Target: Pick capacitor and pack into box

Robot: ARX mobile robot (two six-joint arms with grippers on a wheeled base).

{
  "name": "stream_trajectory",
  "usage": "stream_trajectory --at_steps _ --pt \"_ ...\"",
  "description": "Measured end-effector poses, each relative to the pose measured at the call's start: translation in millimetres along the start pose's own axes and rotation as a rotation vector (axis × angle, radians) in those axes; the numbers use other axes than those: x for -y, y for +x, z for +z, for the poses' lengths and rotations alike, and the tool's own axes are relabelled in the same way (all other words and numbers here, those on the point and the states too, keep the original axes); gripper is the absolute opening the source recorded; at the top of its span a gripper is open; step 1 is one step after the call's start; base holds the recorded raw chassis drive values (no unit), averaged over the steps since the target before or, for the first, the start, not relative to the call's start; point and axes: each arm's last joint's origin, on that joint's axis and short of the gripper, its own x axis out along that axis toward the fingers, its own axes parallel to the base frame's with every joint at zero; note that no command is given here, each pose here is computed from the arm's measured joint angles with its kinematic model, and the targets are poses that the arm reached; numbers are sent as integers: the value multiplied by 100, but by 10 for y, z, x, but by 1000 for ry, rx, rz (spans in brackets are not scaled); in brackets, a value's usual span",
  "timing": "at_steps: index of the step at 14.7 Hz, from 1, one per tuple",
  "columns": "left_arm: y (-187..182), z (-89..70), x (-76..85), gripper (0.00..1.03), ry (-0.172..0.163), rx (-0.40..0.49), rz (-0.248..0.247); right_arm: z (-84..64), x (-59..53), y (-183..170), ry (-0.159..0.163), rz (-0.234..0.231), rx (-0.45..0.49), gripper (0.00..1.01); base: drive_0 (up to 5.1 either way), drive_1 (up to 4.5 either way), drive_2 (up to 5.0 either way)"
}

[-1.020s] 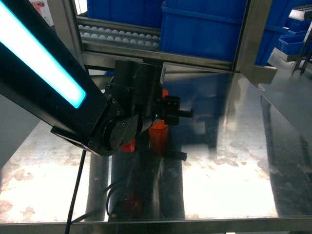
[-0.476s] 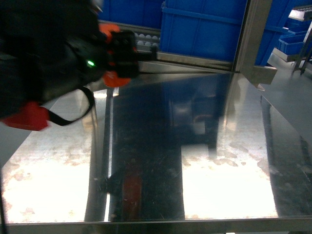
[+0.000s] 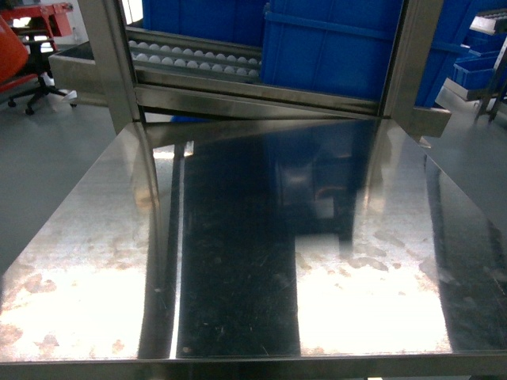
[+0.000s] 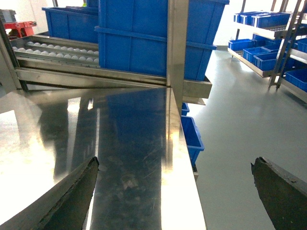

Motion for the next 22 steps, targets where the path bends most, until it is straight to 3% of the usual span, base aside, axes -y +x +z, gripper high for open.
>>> stream_trajectory --at_steps 2,4,7,10,13,14,16,18,22 --pt "-79 -125 -89 43 62 -23 34 0 0 0 0 0 0 98 0 0 0" --pt "-293 -223 -292 43 83 -10 68 0 0 0 0 0 0 98 0 0 0" --pt "-528 -395 -442 43 88 -28 52 0 0 0 0 0 0 98 0 0 0" --pt "-701 -468 -545 43 86 -22 61 0 0 0 0 0 0 98 0 0 0" --pt "-858 -534 -649 43 85 -22 35 0 0 0 0 0 0 98 0 0 0" --pt "-904 -556 -714 43 85 -23 76 0 0 0 0 0 0 98 0 0 0" --pt "-969 -582 -695 43 85 -23 49 1 0 0 0 0 1 98 0 0 0" --pt "-1024 -648 -702 43 86 -8 49 0 0 0 0 0 0 98 0 0 0" --pt "-1126 -624 -694 43 86 2 49 0 0 0 0 0 0 98 0 0 0"
